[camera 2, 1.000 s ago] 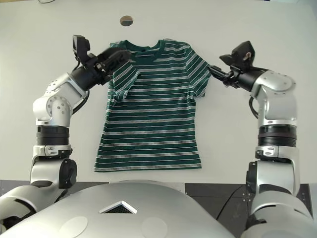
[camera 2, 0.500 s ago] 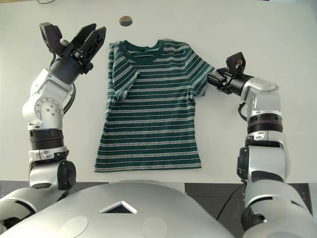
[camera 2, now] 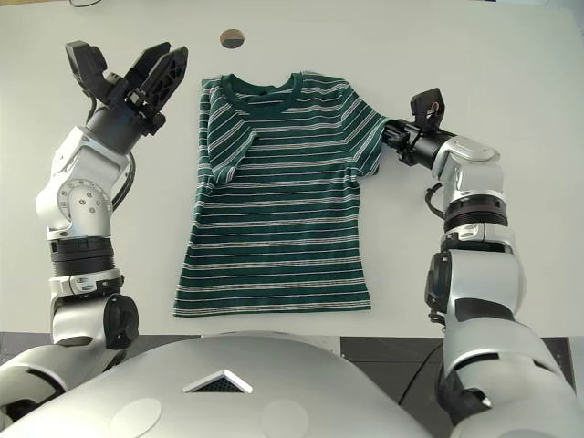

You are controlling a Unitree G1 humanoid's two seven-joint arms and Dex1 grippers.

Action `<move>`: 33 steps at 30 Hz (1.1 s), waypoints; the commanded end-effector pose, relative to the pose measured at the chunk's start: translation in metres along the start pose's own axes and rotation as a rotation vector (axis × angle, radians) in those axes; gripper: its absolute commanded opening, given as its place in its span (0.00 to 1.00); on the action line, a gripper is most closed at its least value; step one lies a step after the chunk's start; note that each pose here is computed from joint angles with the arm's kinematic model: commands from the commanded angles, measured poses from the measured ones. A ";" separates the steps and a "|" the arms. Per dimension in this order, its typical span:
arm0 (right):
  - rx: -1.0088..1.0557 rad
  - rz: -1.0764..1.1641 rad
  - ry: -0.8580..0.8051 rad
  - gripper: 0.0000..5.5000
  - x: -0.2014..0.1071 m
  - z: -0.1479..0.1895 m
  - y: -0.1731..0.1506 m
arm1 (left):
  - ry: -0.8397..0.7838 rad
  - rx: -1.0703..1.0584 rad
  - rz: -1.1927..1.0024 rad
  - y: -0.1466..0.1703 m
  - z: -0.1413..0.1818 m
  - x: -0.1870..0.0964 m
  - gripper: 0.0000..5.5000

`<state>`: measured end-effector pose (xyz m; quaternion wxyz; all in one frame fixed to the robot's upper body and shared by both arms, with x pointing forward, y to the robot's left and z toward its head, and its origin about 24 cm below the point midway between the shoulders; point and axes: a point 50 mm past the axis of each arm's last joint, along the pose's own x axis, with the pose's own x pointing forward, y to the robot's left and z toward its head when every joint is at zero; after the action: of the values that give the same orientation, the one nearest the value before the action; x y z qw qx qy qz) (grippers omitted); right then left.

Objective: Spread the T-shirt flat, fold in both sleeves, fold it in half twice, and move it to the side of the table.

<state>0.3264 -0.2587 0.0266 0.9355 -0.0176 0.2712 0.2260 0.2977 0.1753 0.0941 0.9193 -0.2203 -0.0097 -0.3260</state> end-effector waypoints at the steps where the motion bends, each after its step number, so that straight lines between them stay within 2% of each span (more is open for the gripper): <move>1: 0.011 0.002 0.009 0.08 0.000 0.001 0.000 | 0.012 -0.008 0.020 0.005 0.001 -0.001 0.46; 3: 0.009 0.005 0.004 0.03 0.000 0.003 0.000 | 0.015 -0.008 0.021 0.005 0.001 -0.001 0.46; 15: -0.073 0.047 -0.104 0.03 -0.009 0.039 0.008 | 0.017 -0.010 0.012 0.006 0.002 0.002 0.46; 24: -0.120 0.128 -0.109 0.03 -0.006 0.047 0.036 | 0.015 -0.014 0.008 0.007 0.003 0.003 0.46; 33: -0.152 0.212 -0.092 0.03 0.013 0.047 0.069 | 0.016 -0.022 0.007 0.007 0.003 0.004 0.46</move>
<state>0.3294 -0.1896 0.0673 0.9159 -0.0467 0.2077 0.3404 0.3027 0.1783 0.0920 0.9188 -0.2260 0.0000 -0.3236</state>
